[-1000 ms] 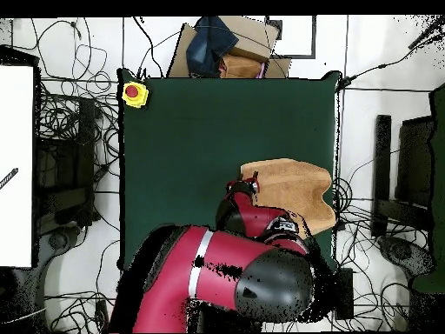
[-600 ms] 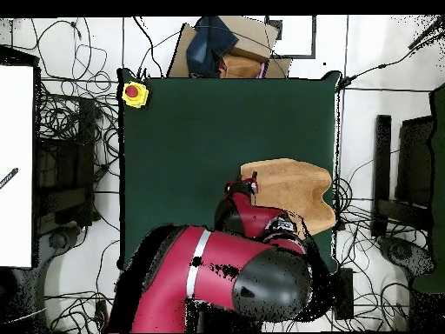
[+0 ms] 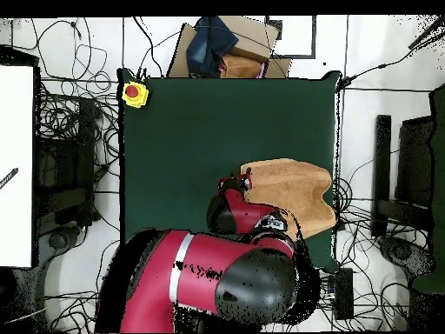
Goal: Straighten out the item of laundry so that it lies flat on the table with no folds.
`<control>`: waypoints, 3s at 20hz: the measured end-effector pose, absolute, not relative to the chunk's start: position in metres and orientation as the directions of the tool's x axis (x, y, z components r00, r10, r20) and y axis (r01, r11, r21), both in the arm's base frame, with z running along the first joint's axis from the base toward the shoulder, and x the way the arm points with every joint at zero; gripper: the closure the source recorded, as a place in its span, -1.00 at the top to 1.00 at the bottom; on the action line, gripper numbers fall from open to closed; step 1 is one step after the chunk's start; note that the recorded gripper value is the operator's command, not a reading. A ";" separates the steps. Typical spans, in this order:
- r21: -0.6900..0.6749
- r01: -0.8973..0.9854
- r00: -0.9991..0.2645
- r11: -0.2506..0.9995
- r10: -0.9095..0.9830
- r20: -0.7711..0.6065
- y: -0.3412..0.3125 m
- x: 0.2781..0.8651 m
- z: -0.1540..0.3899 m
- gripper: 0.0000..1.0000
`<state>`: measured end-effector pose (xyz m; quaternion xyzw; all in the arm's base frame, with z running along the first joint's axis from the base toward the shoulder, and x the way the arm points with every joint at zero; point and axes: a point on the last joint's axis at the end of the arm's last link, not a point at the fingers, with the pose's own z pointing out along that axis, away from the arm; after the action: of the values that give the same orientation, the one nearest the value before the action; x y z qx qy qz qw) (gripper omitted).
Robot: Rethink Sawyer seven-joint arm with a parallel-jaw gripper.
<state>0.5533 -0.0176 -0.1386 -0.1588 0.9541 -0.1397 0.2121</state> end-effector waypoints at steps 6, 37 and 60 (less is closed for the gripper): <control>-0.334 -0.231 -0.861 0.914 -0.352 -0.367 -0.003 0.558 -0.139 1.00; -0.391 -0.216 -0.872 0.895 -0.357 -0.334 -0.021 0.533 -0.178 1.00; -0.395 -0.219 -0.864 0.892 -0.365 -0.345 -0.022 0.541 -0.187 1.00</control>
<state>0.5412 -0.0220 -0.1870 -0.1539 0.9497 -0.1738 0.2099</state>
